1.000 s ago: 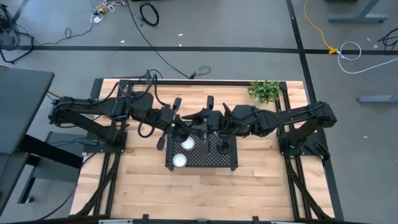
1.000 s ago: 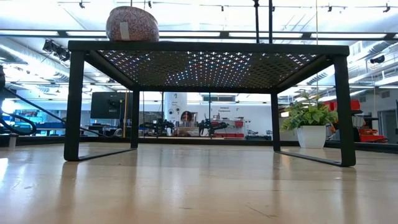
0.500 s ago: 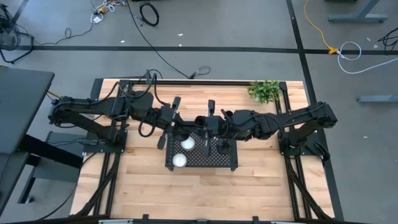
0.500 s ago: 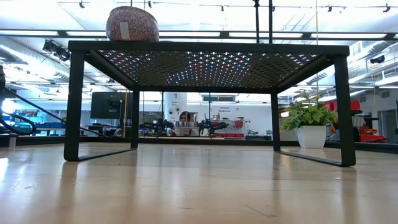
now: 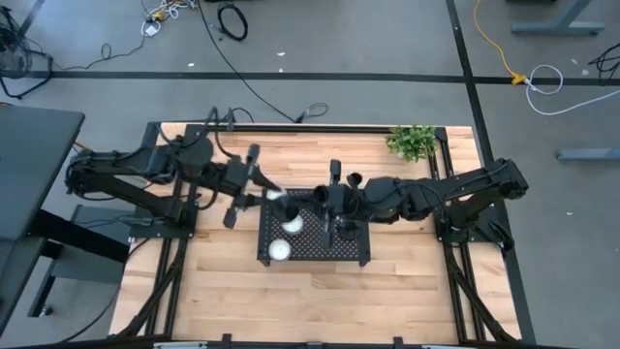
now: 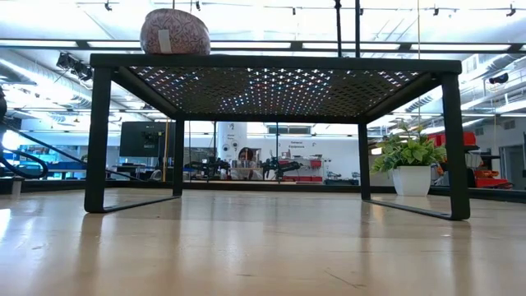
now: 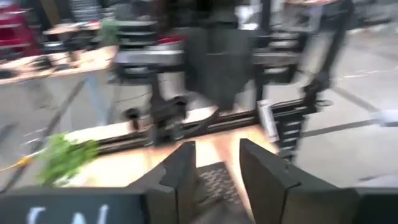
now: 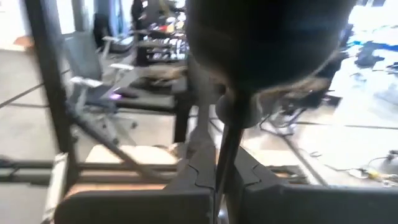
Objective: Pick & Place candle stick holders
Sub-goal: Put the black candle holder on the shelf aligned with the other black candle holders
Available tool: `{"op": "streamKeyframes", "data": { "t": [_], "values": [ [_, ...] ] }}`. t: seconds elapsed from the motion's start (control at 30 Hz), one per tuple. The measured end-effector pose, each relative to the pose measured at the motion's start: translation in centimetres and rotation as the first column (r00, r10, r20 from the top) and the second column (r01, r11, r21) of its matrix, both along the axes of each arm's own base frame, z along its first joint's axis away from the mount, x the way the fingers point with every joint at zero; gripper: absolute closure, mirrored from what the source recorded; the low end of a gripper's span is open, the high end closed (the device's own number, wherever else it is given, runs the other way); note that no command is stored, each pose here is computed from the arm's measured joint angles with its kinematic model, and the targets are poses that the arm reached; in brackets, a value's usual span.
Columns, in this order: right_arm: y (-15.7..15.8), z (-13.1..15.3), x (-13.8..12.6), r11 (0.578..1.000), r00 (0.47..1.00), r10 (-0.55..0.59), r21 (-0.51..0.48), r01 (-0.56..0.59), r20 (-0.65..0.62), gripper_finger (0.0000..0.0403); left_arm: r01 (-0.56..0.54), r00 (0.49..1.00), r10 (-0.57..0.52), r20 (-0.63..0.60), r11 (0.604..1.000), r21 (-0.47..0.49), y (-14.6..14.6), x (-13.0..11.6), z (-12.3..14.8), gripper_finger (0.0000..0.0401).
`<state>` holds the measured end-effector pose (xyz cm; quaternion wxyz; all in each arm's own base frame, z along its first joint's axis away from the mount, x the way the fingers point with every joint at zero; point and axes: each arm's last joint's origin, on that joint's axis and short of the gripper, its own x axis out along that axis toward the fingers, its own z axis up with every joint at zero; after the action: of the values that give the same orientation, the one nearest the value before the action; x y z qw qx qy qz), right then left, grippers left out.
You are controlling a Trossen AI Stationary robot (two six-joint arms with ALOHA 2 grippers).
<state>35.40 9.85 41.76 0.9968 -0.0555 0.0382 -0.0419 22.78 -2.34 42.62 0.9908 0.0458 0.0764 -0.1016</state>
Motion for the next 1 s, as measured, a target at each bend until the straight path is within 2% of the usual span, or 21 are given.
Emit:
{"op": "streamKeyframes", "data": {
  "t": [0.17,0.2,0.43,1.0],
  "values": [
    [2.1,-0.6,-0.9,0.998,0.997,0.054,0.038,-0.051,-0.062,0.0401,-0.101,0.992,0.103,-0.07,0.995,0.027,0.5,-2.5,0.0,0.0252],
    [2.5,-0.6,-1.0,0.997,0.996,0.057,0.046,-0.054,-0.067,0.0401,-0.105,0.989,0.108,-0.104,0.994,0.036,0.6,-2.7,-0.3,0.0251],
    [5.3,-1.1,-2.7,0.993,0.989,0.084,0.093,-0.073,-0.124,0.0401,-0.135,0.981,0.132,-0.144,0.991,-0.012,0.7,-4.2,-0.2,0.0258],
    [9.9,-3.6,-7.0,0.985,0.949,-0.078,0.124,0.121,-0.305,0.0402,-0.148,0.979,0.138,-0.149,0.987,-0.055,0.8,-4.8,-0.1,0.0261]
  ]
}}
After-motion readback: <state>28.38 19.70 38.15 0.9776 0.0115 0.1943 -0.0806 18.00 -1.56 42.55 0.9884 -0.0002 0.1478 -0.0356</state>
